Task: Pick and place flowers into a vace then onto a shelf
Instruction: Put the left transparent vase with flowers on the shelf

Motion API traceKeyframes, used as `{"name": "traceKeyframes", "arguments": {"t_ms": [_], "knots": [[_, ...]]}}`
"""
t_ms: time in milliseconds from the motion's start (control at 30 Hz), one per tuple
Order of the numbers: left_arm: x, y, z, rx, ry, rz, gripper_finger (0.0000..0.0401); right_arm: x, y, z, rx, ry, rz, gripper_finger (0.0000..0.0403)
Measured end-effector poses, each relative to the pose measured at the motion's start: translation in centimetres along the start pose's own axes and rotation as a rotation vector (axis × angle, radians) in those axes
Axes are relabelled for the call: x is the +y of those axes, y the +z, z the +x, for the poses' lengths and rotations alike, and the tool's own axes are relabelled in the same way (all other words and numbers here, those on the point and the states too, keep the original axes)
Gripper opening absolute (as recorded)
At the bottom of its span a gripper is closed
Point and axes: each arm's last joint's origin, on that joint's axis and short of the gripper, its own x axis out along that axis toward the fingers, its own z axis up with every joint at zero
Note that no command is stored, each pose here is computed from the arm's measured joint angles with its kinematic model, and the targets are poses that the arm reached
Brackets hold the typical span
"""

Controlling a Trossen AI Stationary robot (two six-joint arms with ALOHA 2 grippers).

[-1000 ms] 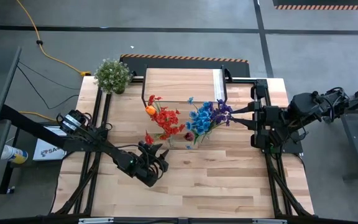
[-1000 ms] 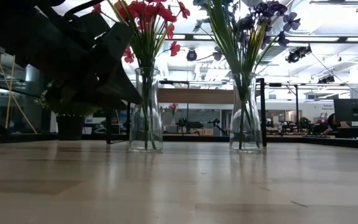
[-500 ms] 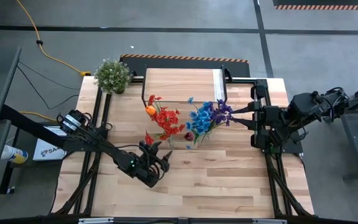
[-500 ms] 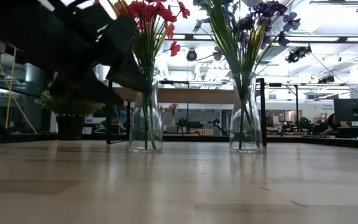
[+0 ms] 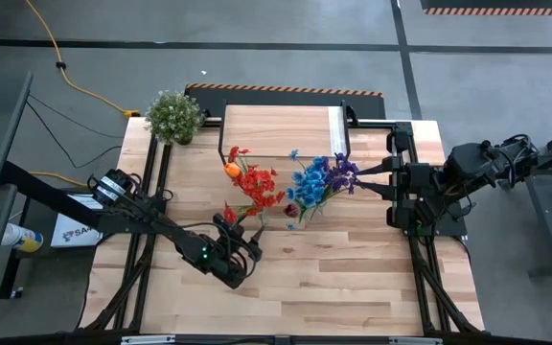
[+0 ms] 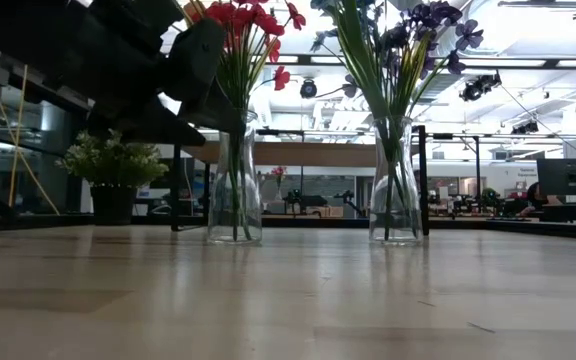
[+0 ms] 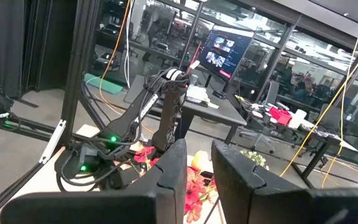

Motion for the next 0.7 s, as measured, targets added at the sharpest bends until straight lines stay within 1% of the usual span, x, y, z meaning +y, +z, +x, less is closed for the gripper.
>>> {"name": "traceKeyframes", "arguments": {"t_ms": [167, 367, 500, 700], "knots": [[0.2, 0.2, 0.6, -0.015, 0.025, 0.012, 0.0353, 0.0, 0.0, 0.0, 0.000, 0.000, 0.001, 0.0067], [0.6, 0.7, 2.4, 0.004, 0.068, 0.041, 0.0351, 0.0, 0.0, 0.0, 0.000, 0.000, 0.003, 0.0067], [0.9, 1.1, 3.3, 0.001, 0.097, 0.041, 0.0349, 0.0, 0.0, 0.0, 0.000, 0.000, 0.003, 0.0067], [1.1, 1.3, 4.1, 0.022, 0.103, 0.028, 0.0349, 0.0, 0.0, 0.0, 0.000, 0.000, 0.002, 0.0067]]}}
